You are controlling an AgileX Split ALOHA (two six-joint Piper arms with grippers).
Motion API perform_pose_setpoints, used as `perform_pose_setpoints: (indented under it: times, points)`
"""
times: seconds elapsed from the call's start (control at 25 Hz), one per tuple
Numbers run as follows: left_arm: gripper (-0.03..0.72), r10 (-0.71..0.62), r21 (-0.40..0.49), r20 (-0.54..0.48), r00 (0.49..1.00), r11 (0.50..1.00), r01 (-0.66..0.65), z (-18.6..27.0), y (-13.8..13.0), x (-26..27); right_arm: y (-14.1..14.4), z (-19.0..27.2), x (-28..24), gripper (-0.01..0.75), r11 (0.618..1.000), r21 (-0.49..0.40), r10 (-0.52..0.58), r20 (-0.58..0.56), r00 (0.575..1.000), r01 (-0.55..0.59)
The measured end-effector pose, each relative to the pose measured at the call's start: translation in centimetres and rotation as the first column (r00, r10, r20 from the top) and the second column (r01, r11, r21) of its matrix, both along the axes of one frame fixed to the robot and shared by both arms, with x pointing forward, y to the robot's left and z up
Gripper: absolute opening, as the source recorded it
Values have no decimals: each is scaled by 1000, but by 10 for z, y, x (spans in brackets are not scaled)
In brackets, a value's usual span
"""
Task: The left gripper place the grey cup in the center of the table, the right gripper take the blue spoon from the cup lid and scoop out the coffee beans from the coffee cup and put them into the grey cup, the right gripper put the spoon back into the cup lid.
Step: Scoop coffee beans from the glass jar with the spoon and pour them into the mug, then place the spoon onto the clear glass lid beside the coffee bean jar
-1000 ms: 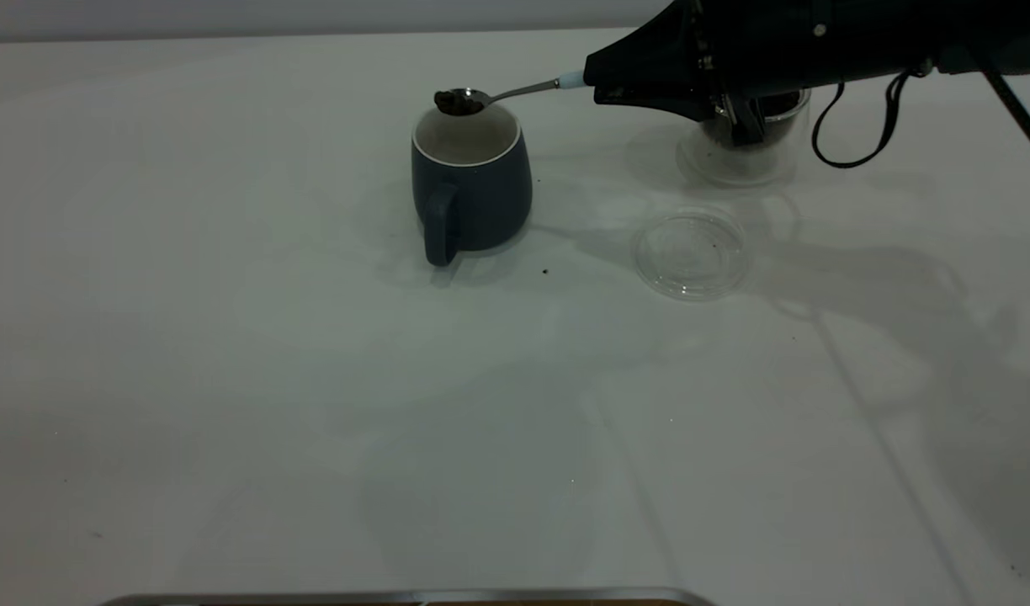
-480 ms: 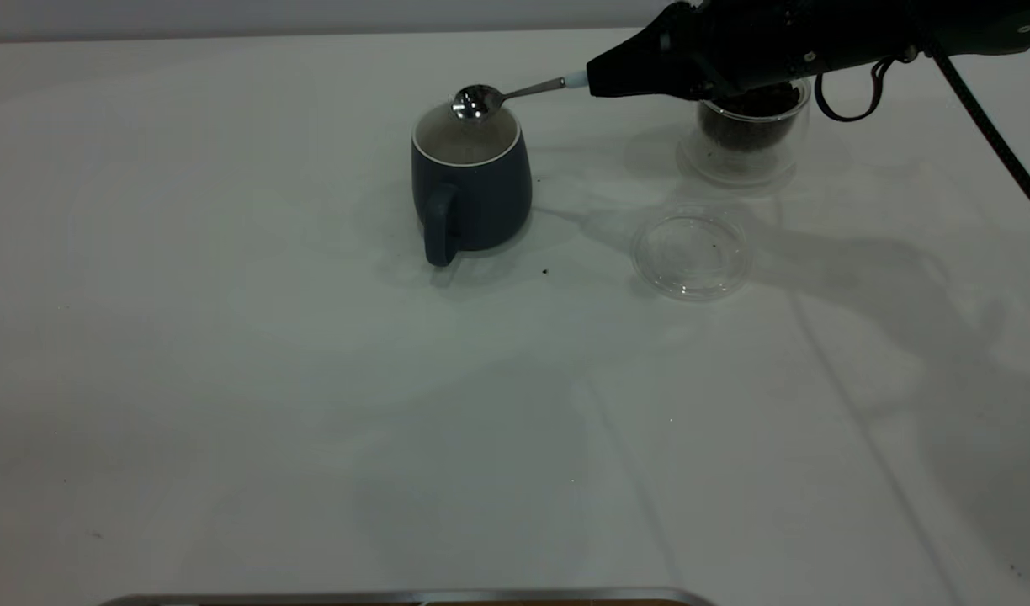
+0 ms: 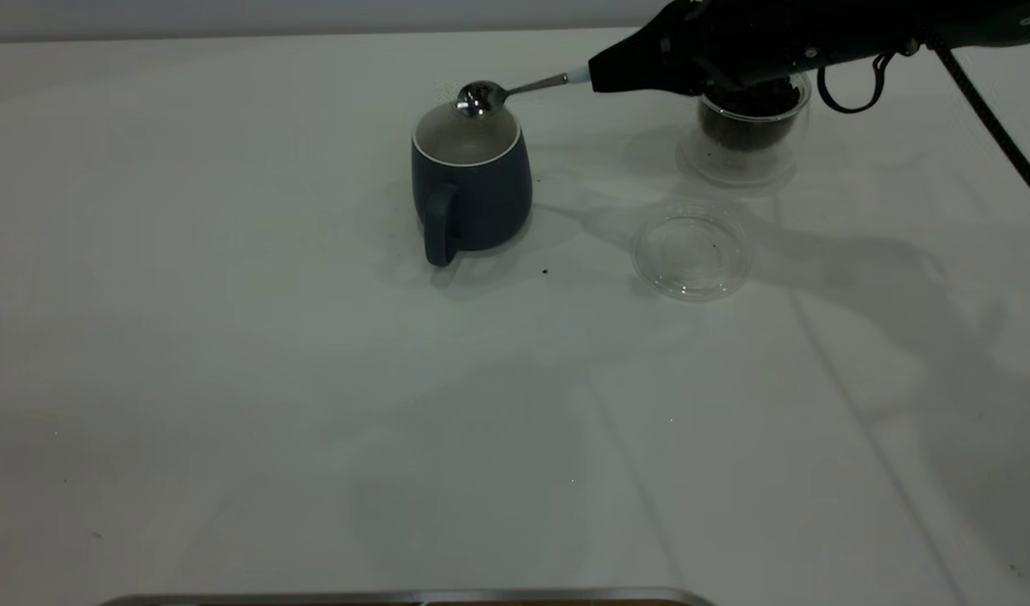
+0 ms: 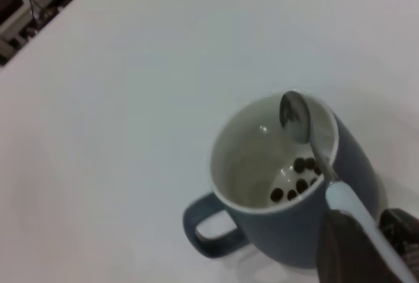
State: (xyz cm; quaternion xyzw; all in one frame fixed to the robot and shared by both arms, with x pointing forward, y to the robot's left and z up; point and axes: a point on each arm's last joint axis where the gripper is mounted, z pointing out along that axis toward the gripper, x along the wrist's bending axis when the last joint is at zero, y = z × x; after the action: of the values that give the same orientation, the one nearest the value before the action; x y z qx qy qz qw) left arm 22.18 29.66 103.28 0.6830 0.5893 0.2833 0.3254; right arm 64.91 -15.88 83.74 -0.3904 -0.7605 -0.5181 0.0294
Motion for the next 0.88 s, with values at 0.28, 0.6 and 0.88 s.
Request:
perform_pose_setpoints:
  times: [0.28, 0.6, 0.88]
  points:
    - [555, 0, 0, 0, 1000, 1000, 0, 0, 0, 0, -2, 63, 3, 103, 986, 140, -83, -89, 993, 95]
    - [555, 0, 0, 0, 1000, 1000, 0, 0, 0, 0, -9, 70, -12, 103, 978, 189, -11, -372, 928, 87]
    - [555, -1, 1, 0, 1000, 1000, 1, 0, 0, 0, -36, 44, -45, 103, 947, 205, -98, -549, 830, 248]
